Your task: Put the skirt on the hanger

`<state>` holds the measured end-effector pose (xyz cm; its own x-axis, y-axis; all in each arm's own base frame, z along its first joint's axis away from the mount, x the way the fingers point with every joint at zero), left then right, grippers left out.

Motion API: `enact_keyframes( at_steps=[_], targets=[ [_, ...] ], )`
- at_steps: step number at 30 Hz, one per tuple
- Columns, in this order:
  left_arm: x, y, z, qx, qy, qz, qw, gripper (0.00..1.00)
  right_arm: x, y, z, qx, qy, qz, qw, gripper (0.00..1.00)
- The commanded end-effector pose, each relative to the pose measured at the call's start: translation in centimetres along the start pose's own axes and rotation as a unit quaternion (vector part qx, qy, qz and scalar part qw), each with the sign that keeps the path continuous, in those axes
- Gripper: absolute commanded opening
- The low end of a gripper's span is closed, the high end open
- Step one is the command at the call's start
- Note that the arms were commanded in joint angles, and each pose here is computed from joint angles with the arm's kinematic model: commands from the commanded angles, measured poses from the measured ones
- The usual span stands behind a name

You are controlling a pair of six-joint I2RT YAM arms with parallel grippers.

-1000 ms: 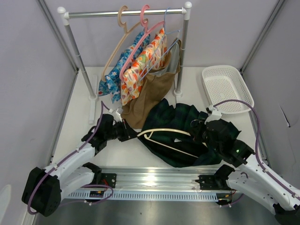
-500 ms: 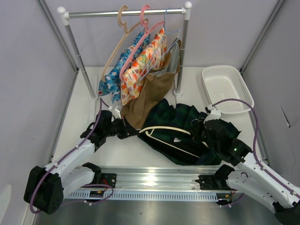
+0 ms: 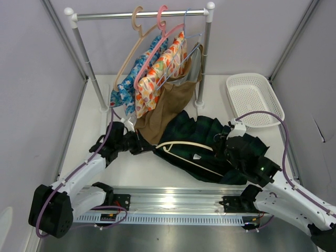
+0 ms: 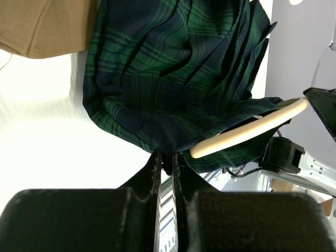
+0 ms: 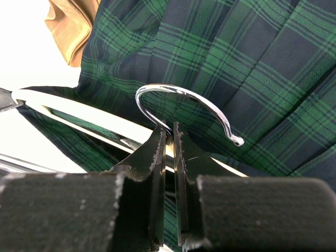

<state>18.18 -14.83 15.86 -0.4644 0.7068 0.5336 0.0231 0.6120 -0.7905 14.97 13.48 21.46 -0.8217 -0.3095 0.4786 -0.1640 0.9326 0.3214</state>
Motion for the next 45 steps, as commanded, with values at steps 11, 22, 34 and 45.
enact_keyframes(
  at_steps=[11,22,34,45],
  targets=[
    [0.3,-1.4,-3.6,-0.016,-0.056,0.009,0.998,0.0,0.0,-1.4,1.5,0.053,0.005,0.054,0.997,0.0],
    [0.6,-2.4,-4.3,-0.024,-0.054,0.016,0.998,0.0,-0.1,-1.3,1.8,0.062,0.002,0.062,0.996,0.0],
    [2.0,-4.9,-4.6,-0.075,-0.039,0.017,0.996,0.0,0.0,0.2,1.2,0.086,-0.021,0.056,0.994,0.0],
    [3.4,-3.7,-2.2,-0.049,-0.071,-0.037,0.996,0.0,1.2,0.8,0.3,0.115,-0.06,0.076,0.989,0.0]
  ],
)
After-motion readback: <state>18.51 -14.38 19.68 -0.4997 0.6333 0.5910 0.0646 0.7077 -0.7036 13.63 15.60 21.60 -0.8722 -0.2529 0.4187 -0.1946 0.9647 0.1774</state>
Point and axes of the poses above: each gripper's point midway between its finger pads, its own x axis back along the fingers, its own y axis along the line the jaws close on, z = x × y, the point moved 7 cm from there along x, back along the fingers, and after that the axes turned 4 degrees about x, right-handed, at the moved point
